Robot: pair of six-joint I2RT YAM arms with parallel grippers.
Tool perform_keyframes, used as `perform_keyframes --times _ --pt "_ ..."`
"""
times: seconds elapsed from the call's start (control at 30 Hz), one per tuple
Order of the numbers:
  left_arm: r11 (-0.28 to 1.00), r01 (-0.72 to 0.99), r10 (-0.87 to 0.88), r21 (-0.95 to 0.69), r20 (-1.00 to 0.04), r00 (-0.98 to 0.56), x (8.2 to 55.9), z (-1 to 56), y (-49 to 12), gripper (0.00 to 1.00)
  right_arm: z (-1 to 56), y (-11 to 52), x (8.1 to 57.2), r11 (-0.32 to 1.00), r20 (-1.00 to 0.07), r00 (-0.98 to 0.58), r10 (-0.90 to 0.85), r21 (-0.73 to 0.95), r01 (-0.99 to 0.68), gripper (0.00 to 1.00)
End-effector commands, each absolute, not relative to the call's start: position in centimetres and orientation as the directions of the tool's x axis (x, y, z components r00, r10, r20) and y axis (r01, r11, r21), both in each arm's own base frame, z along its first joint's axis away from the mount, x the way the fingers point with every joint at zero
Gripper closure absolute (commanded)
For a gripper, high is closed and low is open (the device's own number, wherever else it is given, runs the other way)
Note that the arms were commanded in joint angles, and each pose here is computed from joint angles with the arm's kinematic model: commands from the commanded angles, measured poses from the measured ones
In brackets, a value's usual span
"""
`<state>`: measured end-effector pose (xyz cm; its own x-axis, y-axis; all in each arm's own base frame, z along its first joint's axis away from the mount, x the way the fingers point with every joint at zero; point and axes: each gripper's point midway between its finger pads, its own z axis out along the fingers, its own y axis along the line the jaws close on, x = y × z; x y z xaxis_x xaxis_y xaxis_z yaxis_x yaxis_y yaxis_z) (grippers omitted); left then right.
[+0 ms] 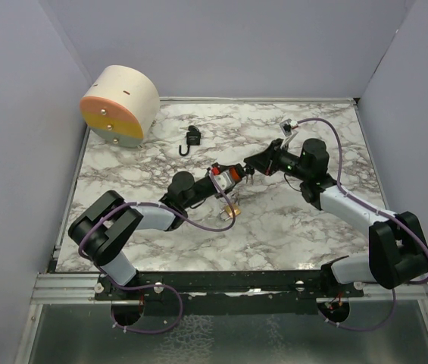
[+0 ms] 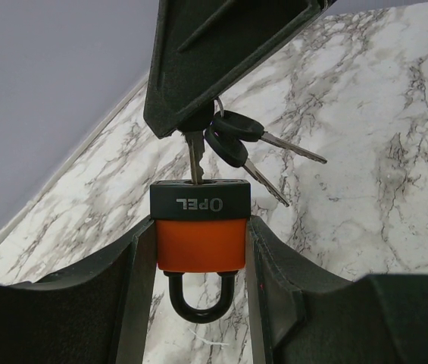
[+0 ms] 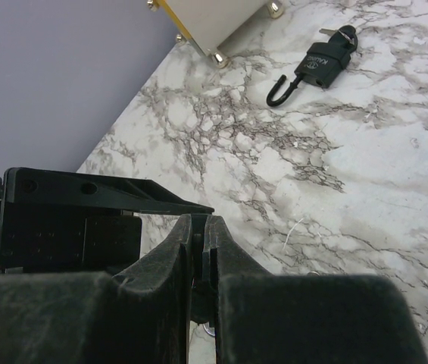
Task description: Unlock with the key
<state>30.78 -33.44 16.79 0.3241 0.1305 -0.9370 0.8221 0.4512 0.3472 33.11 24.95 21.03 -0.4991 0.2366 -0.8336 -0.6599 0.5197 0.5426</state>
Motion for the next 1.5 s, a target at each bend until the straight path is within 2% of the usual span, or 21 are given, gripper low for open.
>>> perform_keyframes --times 0.0,0.27,0.53,1.47 --pt "0.545 0.74 -0.009 0.394 -0.88 0.475 31.6 24.2 -33.9 1.0 21.5 25.7 32.8 0.51 -0.832 -0.507 0.226 0.544 -0.666 0.99" --pt "0.573 0.72 -0.066 0.391 -0.854 0.517 31.9 27.7 -34.2 1.0 20.7 26.0 32.7 0.506 -0.826 -0.521 0.214 0.55 -0.664 0.99" --pt "0.505 0.761 -0.115 0.406 -0.842 0.526 30.9 29.3 -35.8 1.0 20.5 26.3 32.6 0.488 -0.816 -0.542 0.202 0.563 -0.667 0.99" --pt "0.625 0.682 -0.156 0.379 -0.796 0.585 32.0 34.9 -35.4 1.0 17.8 27.3 32.9 0.525 -0.78 -0.611 0.138 0.58 -0.623 0.99"
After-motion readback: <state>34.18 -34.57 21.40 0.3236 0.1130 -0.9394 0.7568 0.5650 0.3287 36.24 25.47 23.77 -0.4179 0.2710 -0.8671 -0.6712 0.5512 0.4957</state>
